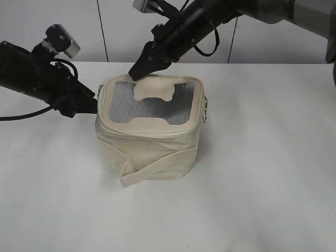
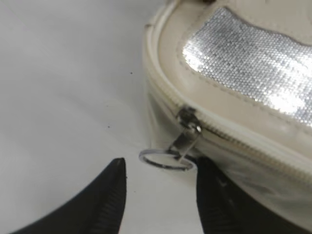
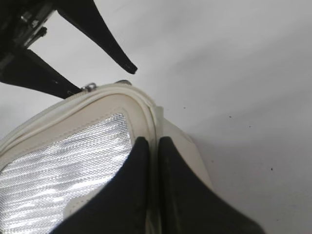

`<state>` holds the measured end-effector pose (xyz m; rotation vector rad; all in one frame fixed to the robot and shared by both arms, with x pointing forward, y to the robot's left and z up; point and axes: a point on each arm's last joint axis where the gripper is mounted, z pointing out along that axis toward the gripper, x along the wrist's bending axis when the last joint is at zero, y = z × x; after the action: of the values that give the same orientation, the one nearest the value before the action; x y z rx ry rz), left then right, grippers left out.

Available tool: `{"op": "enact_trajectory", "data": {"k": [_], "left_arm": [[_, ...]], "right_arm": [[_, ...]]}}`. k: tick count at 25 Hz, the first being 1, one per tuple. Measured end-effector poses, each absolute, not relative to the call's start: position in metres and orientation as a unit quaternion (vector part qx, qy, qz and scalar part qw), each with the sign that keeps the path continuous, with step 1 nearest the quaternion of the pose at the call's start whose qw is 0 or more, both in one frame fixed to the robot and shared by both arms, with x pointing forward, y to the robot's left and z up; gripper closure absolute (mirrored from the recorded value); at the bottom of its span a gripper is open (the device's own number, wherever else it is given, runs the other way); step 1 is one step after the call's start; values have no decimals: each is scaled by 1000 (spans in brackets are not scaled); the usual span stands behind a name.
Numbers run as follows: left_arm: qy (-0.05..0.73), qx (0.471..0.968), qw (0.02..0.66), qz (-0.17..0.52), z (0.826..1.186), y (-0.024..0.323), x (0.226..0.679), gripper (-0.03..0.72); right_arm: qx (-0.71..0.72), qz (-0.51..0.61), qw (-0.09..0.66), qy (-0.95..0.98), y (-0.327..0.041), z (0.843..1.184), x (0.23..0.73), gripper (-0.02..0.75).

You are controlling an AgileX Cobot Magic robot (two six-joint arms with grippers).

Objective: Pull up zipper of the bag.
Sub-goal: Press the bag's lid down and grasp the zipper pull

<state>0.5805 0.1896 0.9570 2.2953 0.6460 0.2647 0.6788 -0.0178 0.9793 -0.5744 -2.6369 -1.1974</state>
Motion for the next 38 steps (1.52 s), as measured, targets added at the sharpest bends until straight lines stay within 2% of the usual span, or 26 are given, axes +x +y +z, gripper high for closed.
{"op": "enact_trajectory", "data": {"k": [9,11,15,17,24,36,38], "left_arm": [[240,889,371,118,956,189,583,342],[242,888,373,118,956,188,584,394],[247,885,376,119,957,188,584,633],[246,886,373,123,956,187,584,687],[249,897,342,131,953,192,585,697],[253,894,348,123,953,190,584,697],[262,889,355,122,954,189,584,674]], "right_arm": [[-195,-403,92,-890,-18,979,680,706],[-195,-402,91,-890,-19,979,680,706],[-195,-402,90,-890,-19,980,680,706],[-195,-403,90,-890,-18,980,680,706],[-195,-403,90,-890,-18,980,680,706],[-195,-403,90,-890,-18,980,680,706],[-195,-403,90,-890,-18,980,680,706]]}}
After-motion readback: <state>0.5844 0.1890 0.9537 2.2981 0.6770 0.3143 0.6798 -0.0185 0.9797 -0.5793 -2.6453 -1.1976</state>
